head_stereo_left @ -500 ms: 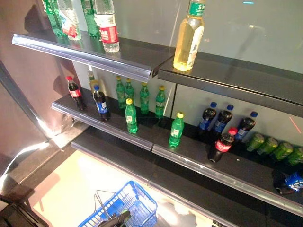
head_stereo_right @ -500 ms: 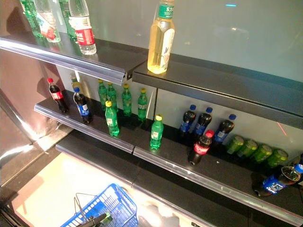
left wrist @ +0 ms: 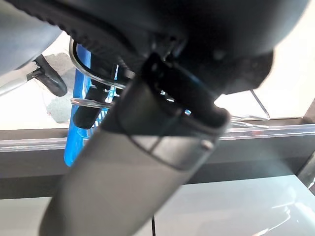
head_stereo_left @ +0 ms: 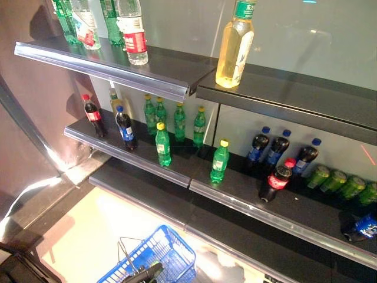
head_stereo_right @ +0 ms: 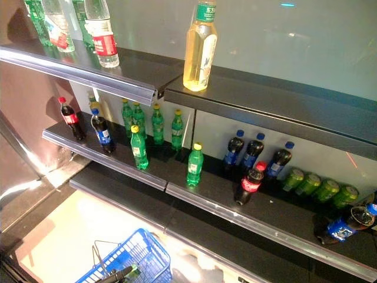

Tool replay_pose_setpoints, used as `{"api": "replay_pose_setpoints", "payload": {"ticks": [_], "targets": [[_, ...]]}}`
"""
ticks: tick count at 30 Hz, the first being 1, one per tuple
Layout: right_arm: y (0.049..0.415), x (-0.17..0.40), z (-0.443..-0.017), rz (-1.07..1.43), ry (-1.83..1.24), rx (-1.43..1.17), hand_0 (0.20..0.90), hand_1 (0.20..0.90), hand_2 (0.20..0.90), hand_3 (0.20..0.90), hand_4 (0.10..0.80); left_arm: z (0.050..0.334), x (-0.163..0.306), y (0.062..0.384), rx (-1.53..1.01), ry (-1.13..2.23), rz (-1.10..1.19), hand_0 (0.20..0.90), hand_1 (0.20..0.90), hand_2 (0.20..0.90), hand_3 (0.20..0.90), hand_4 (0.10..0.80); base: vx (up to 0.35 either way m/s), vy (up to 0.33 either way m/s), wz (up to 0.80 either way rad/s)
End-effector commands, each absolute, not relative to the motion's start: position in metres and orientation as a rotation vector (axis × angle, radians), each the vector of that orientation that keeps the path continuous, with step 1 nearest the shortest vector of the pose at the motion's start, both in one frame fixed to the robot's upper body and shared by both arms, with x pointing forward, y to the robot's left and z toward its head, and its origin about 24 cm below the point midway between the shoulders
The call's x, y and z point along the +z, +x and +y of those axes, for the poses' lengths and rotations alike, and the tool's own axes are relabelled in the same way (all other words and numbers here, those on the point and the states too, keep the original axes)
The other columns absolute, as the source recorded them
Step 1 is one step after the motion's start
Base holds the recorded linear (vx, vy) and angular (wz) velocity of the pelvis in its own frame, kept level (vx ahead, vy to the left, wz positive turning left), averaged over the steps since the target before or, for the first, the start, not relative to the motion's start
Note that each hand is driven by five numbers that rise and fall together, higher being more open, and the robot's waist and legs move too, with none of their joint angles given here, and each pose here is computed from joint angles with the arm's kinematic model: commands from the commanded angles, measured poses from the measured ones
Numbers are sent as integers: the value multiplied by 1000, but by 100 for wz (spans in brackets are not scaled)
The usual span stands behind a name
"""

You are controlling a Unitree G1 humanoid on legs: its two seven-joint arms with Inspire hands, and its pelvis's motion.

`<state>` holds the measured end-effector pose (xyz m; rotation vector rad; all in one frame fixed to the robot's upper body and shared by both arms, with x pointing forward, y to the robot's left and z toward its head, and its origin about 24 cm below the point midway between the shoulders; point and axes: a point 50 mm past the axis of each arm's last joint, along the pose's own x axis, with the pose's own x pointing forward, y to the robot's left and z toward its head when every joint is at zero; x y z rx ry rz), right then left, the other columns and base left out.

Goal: Pick up the drink and place into the basket.

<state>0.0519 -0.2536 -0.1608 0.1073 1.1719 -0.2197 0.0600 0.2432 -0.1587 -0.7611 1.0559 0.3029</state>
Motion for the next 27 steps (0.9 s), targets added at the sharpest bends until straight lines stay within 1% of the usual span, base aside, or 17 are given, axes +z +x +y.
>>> {"api": "replay_pose_setpoints", "payload": {"ticks": [1,11,19,22,27], "targets": [[82,-153,-262,1080,75,-220,900,900,900,900,800,236,-142,122,102,-820,820,300,300,300,200,100,0,0,0],[83,-153,-262,1084,82,-216,900,900,900,900,800,235,-140,128,91,-813,811,300,300,300,200,100,-9,-56,0],[82,-154,-259,1094,71,-197,900,900,900,900,800,233,-140,127,96,-823,804,300,300,300,200,100,-22,-136,0],[83,-154,-260,1100,51,-183,900,900,900,900,800,229,-141,126,99,-841,798,300,300,300,200,100,-60,-159,0],[95,-149,-268,1081,5,-188,900,900,900,900,800,218,-141,134,80,-872,778,300,300,300,200,100,-133,-136,8]]}}
